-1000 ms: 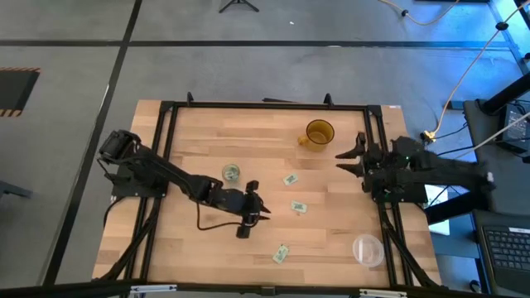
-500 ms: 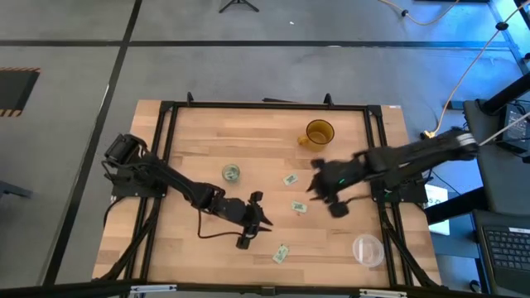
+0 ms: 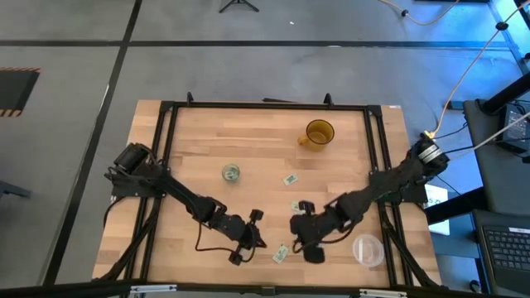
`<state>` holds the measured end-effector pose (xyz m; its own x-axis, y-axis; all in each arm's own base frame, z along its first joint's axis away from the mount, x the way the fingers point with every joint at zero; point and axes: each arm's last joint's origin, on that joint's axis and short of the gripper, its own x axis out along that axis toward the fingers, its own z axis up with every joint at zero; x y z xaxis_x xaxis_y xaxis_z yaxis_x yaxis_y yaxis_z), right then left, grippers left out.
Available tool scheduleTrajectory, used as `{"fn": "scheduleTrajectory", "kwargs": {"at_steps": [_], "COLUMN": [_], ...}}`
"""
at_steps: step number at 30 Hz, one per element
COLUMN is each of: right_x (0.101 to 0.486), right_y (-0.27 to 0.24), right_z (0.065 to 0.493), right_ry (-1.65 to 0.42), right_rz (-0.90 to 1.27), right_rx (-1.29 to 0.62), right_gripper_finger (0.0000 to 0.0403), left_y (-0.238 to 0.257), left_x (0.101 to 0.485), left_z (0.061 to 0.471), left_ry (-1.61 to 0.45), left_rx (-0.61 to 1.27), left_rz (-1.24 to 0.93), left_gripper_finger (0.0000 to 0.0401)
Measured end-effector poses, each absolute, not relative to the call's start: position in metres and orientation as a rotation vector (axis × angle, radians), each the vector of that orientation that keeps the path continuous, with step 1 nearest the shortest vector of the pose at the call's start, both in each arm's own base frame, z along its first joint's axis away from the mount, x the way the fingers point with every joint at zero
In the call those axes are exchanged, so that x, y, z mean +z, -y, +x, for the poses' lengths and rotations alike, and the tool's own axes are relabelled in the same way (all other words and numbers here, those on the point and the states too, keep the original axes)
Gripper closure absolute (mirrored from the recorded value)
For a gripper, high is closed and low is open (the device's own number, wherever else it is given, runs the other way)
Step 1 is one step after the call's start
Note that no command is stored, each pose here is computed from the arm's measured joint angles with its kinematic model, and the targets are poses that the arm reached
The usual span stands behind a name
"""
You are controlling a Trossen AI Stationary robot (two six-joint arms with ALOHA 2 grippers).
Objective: Pick and place Stevia / Truvia into bins
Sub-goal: Put the stevia packet into the transparent container
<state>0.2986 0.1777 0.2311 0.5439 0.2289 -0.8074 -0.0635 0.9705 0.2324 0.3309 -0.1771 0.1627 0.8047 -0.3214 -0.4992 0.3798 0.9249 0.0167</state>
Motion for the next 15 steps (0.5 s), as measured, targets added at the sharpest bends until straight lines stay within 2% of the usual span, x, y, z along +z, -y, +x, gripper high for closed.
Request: {"fn": "scheduleTrajectory", "kwargs": {"at_steps": [8, 15], "right_x": [0.202, 0.193], "right_y": [-0.197, -0.2], "right_z": [0.304, 0.306], "right_ry": [-1.044, -1.069], "right_rz": [0.349, 0.468], "right_rx": [0.081, 0.0], "right_gripper_finger": [0.0269, 0.0269], "left_y": [0.195, 0.203], "left_x": [0.142, 0.133], "left_z": [0.353, 0.375], "left_ry": [-0.514, -0.549], "left_rx": [-0.414, -0.421], "left_rz": [0.191, 0.206], "left_gripper_finger": [0.04, 0.04]}}
